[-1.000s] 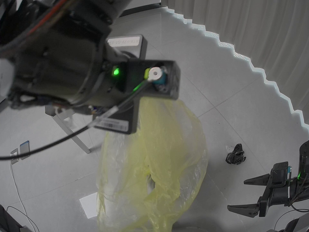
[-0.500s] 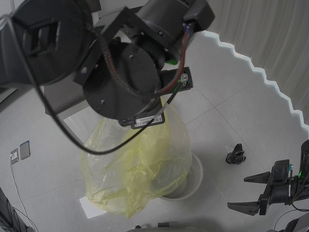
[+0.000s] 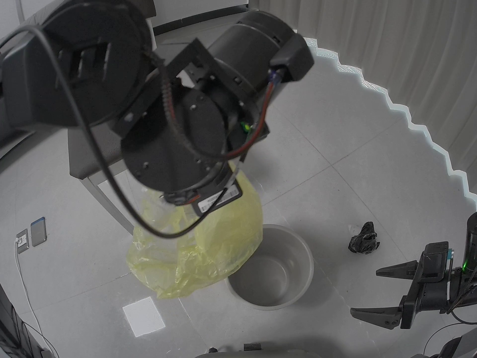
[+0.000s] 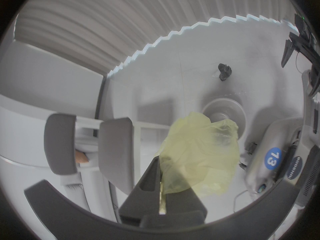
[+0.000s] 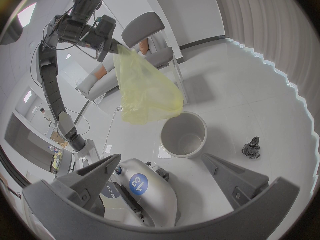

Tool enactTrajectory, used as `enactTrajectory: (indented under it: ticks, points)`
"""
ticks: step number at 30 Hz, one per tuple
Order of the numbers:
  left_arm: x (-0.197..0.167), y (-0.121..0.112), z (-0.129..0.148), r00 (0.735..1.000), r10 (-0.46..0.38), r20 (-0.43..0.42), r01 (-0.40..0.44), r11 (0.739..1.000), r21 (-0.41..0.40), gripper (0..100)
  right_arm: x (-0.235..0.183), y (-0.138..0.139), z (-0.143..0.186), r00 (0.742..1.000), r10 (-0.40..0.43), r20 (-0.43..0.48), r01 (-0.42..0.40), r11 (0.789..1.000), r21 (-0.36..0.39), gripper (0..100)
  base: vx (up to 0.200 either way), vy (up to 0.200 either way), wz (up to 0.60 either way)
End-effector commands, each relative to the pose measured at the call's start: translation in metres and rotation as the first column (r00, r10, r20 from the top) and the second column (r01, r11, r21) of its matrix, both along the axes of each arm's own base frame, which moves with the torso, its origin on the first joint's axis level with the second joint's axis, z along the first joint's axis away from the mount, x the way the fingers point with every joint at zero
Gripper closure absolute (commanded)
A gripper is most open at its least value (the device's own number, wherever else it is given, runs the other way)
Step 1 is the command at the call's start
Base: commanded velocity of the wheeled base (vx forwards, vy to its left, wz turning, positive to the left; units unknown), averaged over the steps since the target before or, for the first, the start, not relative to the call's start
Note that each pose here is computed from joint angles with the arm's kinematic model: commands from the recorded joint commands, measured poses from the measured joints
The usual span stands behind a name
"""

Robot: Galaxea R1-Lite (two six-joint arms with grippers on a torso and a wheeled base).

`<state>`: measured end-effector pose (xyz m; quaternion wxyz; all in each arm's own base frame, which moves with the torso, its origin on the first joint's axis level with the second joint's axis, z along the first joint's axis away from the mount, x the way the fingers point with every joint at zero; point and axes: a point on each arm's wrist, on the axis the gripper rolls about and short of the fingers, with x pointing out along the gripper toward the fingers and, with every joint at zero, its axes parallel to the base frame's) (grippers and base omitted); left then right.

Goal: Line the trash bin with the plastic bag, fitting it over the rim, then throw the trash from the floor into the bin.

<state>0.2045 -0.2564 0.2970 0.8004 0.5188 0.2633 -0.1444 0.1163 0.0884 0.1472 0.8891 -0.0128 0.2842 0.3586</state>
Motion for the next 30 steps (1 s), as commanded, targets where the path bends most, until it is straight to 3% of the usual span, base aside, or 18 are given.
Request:
enactTrajectory:
  ticks: [1, 3, 5, 8, 10, 11, 14, 17, 20, 21, 22, 24, 27, 28, 29, 30]
  points:
    - [-0.046, 0.038, 0.010, 0.973, 0.142, -0.182, -0.159, 0.984, -0.083, 100, -0.002, -0.001, -0.001, 1.000, 0.001, 0.003, -0.001, 1.000, 0.002, 0, 0.000, 0.000, 0.00]
    - [-0.060, 0.051, 0.009, 0.934, 0.208, -0.292, -0.242, 0.967, -0.083, 100, -0.002, -0.001, -0.001, 1.000, 0.001, 0.000, -0.001, 1.000, 0.000, 0, 0.000, 0.000, 0.00]
    - [-0.069, 0.055, 0.008, 0.909, 0.251, -0.332, -0.295, 0.951, -0.090, 100, -0.002, -0.001, -0.002, 1.000, 0.004, -0.005, -0.004, 1.000, -0.003, 0, 0.000, 0.000, 0.00]
    - [-0.083, 0.058, 0.017, 0.911, 0.251, -0.327, -0.323, 0.927, -0.190, 100, -0.003, -0.001, -0.004, 1.000, 0.004, -0.012, -0.004, 1.000, -0.009, 0, 0.000, 0.000, 0.00]
    - [-0.100, 0.077, 0.035, 0.927, 0.213, -0.309, -0.308, 0.903, -0.300, 100, -0.003, -0.001, -0.004, 1.000, -0.011, -0.008, 0.011, 1.000, -0.020, 0, 0.000, 0.000, 0.00]
    - [-0.106, 0.086, 0.044, 0.933, 0.202, -0.298, -0.309, 0.876, -0.371, 100, -0.003, -0.002, -0.004, 1.000, -0.027, 0.000, 0.027, 0.999, -0.030, 0, 0.000, 0.000, 0.00]
    - [-0.109, 0.098, 0.065, 0.948, 0.190, -0.255, -0.308, 0.744, -0.593, 100, -0.003, -0.001, -0.005, 0.999, -0.051, 0.012, 0.051, 0.998, -0.045, 0, 0.000, 0.000, 0.00]
    - [-0.110, 0.103, 0.069, 0.951, 0.189, -0.244, -0.303, 0.728, -0.616, 100, -0.003, -0.001, -0.005, 0.999, -0.050, 0.011, 0.051, 0.998, -0.047, 0, 0.000, 0.000, 0.00]
    - [-0.112, 0.107, 0.077, 0.954, 0.187, -0.234, -0.299, 0.647, -0.702, 100, -0.002, 0.000, -0.006, 0.999, -0.046, 0.012, 0.046, 0.998, -0.053, 0, 0.000, 0.000, 0.00]
    - [-0.112, 0.107, 0.078, 0.955, 0.184, -0.231, -0.295, 0.639, -0.711, 100, -0.002, 0.000, -0.006, 0.999, -0.044, 0.012, 0.045, 0.998, -0.053, 0, 0.000, 0.000, 0.00]
    - [-0.108, 0.100, 0.077, 0.963, 0.171, -0.210, -0.271, 0.592, -0.759, 100, -0.001, 0.001, -0.007, 0.999, -0.043, 0.007, 0.044, 0.998, -0.055, 0, 0.000, 0.000, 0.00]
    - [-0.096, 0.088, 0.062, 0.966, 0.179, -0.186, -0.255, 0.552, -0.794, 100, -0.002, 0.001, -0.007, 0.999, -0.048, 0.006, 0.048, 0.997, -0.055, 0, 0.000, 0.000, 0.00]
    - [-0.086, 0.084, 0.044, 0.968, 0.189, -0.164, -0.243, 0.555, -0.796, 100, -0.002, 0.000, -0.007, 0.999, -0.051, 0.002, 0.051, 0.997, -0.055, 0, 0.000, 0.000, 0.00]
    - [-0.077, 0.081, 0.023, 0.979, 0.174, -0.111, -0.193, 0.579, -0.792, 100, -0.003, -0.001, -0.009, 0.998, -0.057, -0.004, 0.056, 0.997, -0.058, 0, 0.000, 0.000, 0.00]
    - [-0.074, 0.080, 0.017, 0.985, 0.156, -0.079, -0.156, 0.577, -0.802, 100, -0.003, -0.002, -0.010, 0.998, -0.060, -0.007, 0.059, 0.996, -0.061, 0, 0.000, 0.000, 0.00]
    - [-0.071, 0.078, 0.014, 0.990, 0.136, -0.044, -0.114, 0.558, -0.822, 100, -0.003, -0.003, -0.011, 0.998, -0.064, -0.011, 0.063, 0.996, -0.062, 0, 0.000, 0.000, 0.00]
